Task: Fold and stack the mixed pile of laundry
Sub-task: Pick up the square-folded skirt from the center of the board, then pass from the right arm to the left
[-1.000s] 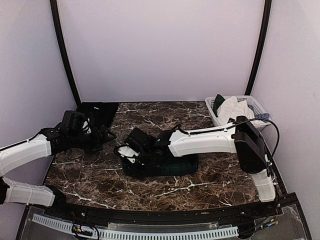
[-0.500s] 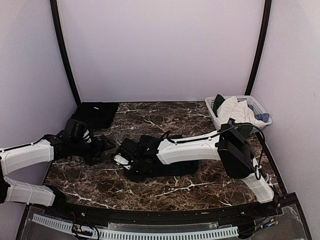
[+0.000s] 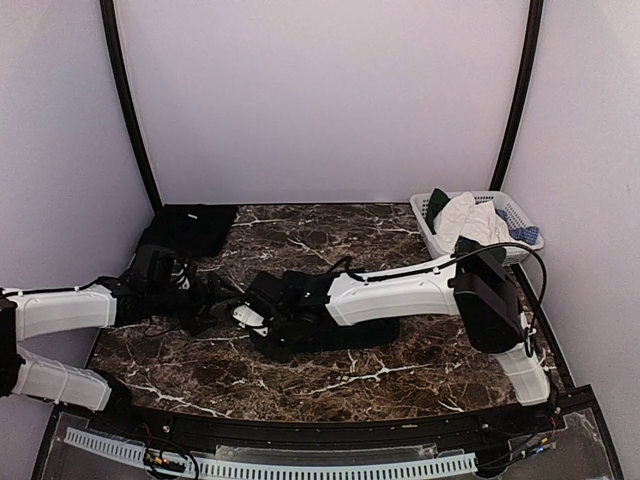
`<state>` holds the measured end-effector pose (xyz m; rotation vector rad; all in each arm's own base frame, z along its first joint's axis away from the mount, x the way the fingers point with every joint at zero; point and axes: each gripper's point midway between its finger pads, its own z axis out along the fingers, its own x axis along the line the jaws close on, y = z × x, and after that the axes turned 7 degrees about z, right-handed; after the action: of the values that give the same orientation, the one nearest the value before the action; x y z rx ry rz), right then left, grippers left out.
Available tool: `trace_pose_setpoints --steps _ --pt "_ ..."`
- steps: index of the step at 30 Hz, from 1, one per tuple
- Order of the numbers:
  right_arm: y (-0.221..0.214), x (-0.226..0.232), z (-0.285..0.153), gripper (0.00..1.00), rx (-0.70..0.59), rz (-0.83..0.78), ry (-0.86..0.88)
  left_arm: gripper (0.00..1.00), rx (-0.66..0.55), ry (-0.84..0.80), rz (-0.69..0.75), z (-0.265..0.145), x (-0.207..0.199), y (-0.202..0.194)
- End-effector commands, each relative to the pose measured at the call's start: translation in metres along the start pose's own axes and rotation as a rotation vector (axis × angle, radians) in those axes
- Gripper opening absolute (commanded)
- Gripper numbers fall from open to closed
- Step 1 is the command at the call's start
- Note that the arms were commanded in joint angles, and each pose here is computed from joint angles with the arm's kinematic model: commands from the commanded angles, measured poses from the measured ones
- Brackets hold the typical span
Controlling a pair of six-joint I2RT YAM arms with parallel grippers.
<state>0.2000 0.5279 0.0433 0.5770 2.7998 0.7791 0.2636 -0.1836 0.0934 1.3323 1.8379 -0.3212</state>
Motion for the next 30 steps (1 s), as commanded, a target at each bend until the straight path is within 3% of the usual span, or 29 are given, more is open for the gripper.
trace_pose_setpoints --steps 1,8,23,30 --pt "0.031 -0.007 -0.035 0.00 -0.130 0.013 0.003 0.99 0.013 -0.063 -0.042 0.009 -0.004 -0.001" --pt "0.036 -0.014 -0.043 0.00 -0.166 0.032 0.000 0.99 0.033 -0.174 -0.068 0.020 -0.022 0.000" --pt "0.070 -0.025 -0.048 0.00 -0.235 0.056 -0.007 0.99 0.141 -0.225 -0.147 0.066 -0.032 -0.024" --pt "0.063 -0.024 -0.046 0.00 -0.221 0.052 0.003 0.99 0.103 -0.290 -0.115 0.067 -0.051 -0.012"
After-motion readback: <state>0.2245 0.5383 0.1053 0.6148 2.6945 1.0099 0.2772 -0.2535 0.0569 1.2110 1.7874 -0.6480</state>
